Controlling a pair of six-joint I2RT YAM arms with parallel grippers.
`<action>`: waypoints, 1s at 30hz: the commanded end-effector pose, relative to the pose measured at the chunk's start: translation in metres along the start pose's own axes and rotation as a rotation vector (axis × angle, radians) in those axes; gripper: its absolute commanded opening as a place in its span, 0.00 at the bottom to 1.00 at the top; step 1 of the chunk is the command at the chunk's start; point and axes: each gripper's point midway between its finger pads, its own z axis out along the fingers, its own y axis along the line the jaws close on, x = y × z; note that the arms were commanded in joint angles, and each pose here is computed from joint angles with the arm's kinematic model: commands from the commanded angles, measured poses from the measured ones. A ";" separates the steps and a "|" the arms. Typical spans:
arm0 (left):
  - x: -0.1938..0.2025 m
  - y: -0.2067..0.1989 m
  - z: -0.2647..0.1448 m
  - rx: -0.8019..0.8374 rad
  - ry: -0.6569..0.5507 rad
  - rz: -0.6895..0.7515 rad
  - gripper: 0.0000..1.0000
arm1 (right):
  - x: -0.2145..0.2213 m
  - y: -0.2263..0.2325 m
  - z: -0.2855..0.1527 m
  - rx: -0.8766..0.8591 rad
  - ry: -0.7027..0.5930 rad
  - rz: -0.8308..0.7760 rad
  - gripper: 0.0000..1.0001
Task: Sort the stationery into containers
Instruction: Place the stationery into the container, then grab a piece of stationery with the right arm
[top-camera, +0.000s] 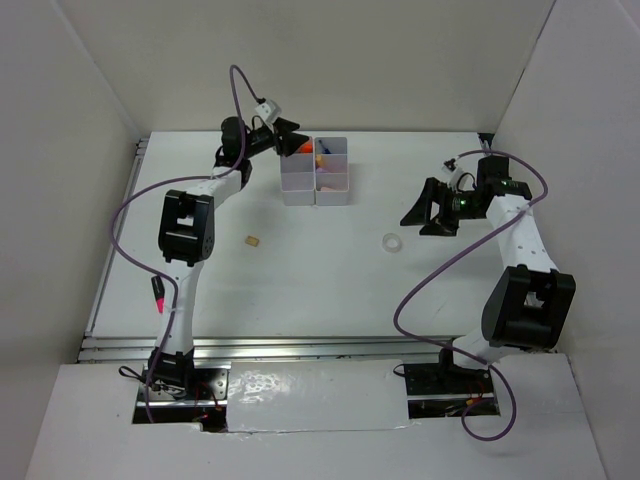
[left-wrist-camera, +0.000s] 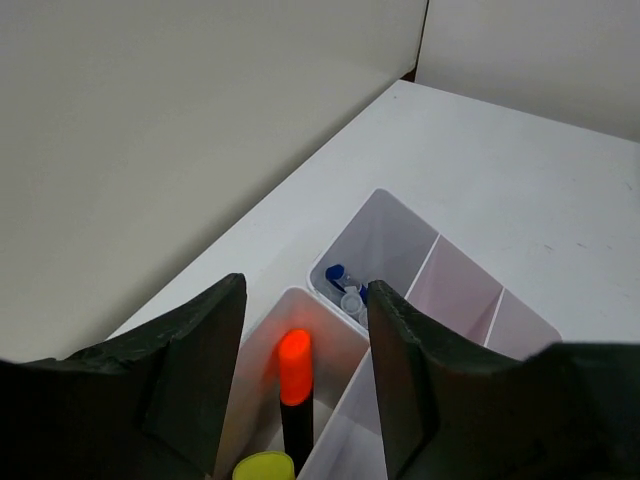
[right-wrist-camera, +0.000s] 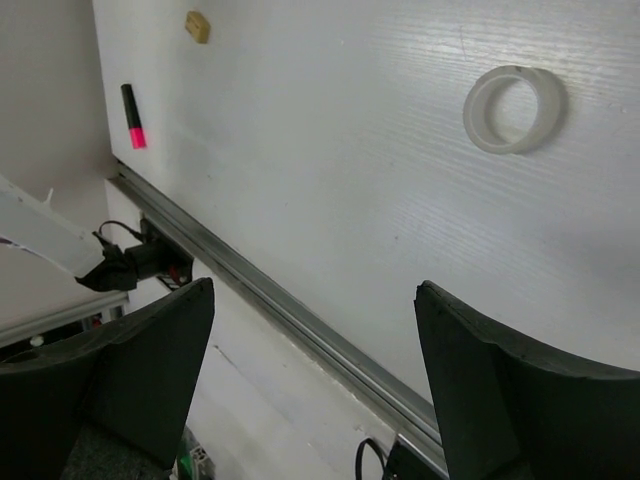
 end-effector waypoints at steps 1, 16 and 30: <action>-0.089 0.001 0.001 -0.001 -0.139 0.138 0.65 | -0.007 0.002 -0.006 0.058 -0.051 -0.084 0.88; -0.250 -0.055 -0.210 -0.249 0.129 -0.032 0.99 | -0.002 -0.029 0.023 0.525 0.017 -0.384 0.79; -0.137 -0.160 -0.343 -0.482 0.368 -0.051 0.99 | -0.008 -0.037 0.104 0.626 0.194 -0.702 0.50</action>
